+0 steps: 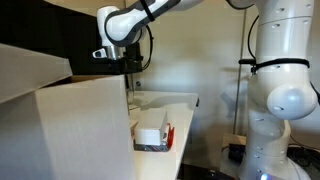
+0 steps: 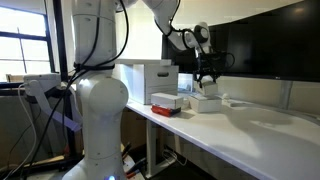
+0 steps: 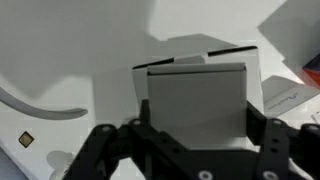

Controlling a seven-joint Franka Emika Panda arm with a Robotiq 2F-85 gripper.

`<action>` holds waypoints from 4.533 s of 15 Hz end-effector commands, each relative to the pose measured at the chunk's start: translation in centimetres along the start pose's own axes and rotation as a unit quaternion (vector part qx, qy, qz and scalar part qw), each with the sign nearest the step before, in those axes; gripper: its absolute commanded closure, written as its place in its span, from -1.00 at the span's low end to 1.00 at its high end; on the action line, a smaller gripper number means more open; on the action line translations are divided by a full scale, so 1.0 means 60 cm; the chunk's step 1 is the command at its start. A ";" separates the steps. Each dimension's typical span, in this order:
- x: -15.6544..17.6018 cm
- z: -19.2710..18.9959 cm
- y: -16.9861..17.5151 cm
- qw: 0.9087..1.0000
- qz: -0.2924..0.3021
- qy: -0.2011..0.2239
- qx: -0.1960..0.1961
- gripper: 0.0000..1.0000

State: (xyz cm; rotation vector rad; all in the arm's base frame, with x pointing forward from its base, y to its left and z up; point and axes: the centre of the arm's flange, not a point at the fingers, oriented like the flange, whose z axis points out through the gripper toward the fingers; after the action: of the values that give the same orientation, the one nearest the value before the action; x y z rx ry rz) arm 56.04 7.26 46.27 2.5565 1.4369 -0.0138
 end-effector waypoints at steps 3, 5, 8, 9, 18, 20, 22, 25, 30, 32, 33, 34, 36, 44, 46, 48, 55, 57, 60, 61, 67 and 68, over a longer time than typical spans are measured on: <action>0.040 0.009 0.043 1.000 0.025 -0.011 -0.008 -1.00; 0.038 0.011 0.050 1.000 0.027 -0.013 -0.009 -1.00; 0.021 0.008 0.046 1.000 0.022 -0.019 -0.009 -1.00; 0.012 0.005 0.043 1.000 0.022 -0.021 -0.008 -1.00; -0.071 -0.055 0.002 0.999 0.026 -0.043 0.014 -1.00; -0.091 -0.071 -0.019 0.998 0.020 -0.050 0.024 -1.00; -0.111 -0.087 -0.044 0.998 0.011 -0.055 0.033 -1.00; -0.135 -0.108 -0.082 0.998 0.003 -0.056 0.043 -1.00; -0.127 -0.124 -0.097 0.997 0.020 -0.054 0.050 -1.00; -0.134 -0.134 -0.116 0.997 0.022 -0.047 0.050 -1.00; -0.136 -0.136 -0.121 0.997 0.022 -0.046 0.049 -1.00; -0.138 -0.136 -0.122 0.997 0.022 -0.046 0.049 -1.00; -0.138 -0.135 -0.123 0.997 0.022 -0.047 0.050 -1.00; -0.137 -0.134 -0.123 0.997 0.022 -0.047 0.051 -1.00; -0.118 -0.140 -0.147 0.997 0.012 -0.046 0.055 -1.00; -0.092 -0.147 -0.178 0.997 -0.001 -0.042 0.057 -1.00; -0.061 -0.161 -0.271 0.993 -0.073 0.000 0.097 -1.00; -0.077 -0.152 -0.293 0.987 -0.095 0.019 0.129 -1.00; -0.082 -0.124 -0.302 0.982 -0.118 0.025 0.146 -1.00; -0.087 -0.117 -0.307 0.980 -0.126 0.024 0.150 -1.00; -0.069 -0.076 -0.310 0.970 -0.201 0.013 0.139 -1.00; -0.064 -0.071 -0.306 0.967 -0.216 0.015 0.138 -1.00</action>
State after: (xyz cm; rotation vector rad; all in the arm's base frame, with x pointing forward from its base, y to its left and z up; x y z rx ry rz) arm 37.78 14.02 48.74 2.4885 2.0029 -0.2891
